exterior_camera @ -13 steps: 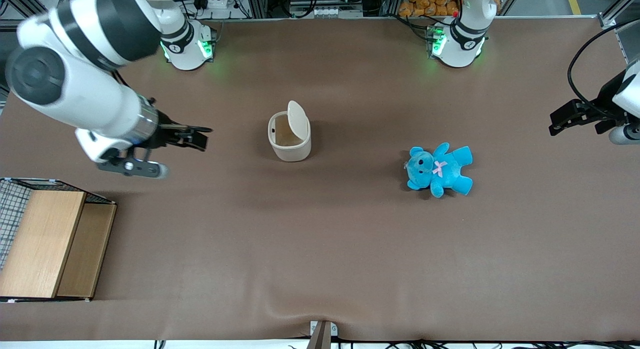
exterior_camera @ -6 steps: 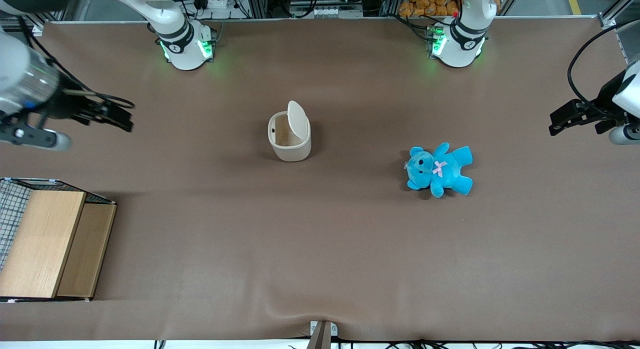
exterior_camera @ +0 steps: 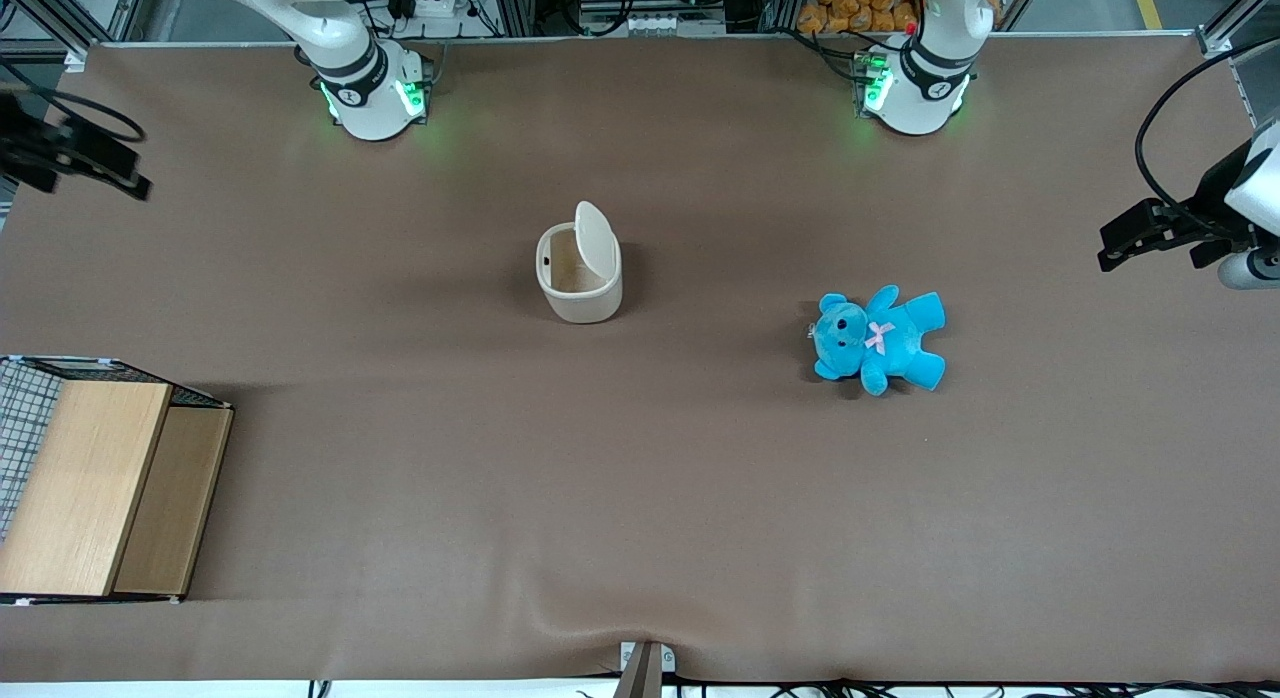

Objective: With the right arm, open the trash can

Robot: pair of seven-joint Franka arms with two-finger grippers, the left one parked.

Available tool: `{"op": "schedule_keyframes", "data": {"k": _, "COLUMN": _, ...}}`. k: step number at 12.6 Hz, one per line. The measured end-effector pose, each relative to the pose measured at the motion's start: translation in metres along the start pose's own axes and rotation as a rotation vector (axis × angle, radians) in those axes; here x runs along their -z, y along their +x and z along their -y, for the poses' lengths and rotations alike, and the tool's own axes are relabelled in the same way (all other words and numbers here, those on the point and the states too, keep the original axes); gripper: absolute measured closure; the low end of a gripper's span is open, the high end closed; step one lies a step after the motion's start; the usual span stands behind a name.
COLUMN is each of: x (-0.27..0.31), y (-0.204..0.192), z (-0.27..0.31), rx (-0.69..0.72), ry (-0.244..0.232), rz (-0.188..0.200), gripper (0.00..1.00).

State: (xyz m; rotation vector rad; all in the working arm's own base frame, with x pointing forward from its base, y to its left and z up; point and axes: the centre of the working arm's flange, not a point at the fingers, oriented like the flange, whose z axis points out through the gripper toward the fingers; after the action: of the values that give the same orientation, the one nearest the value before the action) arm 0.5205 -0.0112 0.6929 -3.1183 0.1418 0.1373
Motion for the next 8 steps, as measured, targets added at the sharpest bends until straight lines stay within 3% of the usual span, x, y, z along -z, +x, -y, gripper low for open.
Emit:
{"op": "schedule_keyframes", "data": {"k": 3, "x": -0.003, "y": -0.001, "z": -0.036, "rx": -0.005, "ry": 0.006, "rz": 0.015, "gripper": 0.00}}
{"op": "schedule_keyframes", "data": {"k": 8, "x": -0.006, "y": 0.001, "z": -0.037, "rx": -0.007, "ry": -0.014, "rz": 0.017, "gripper": 0.00}}
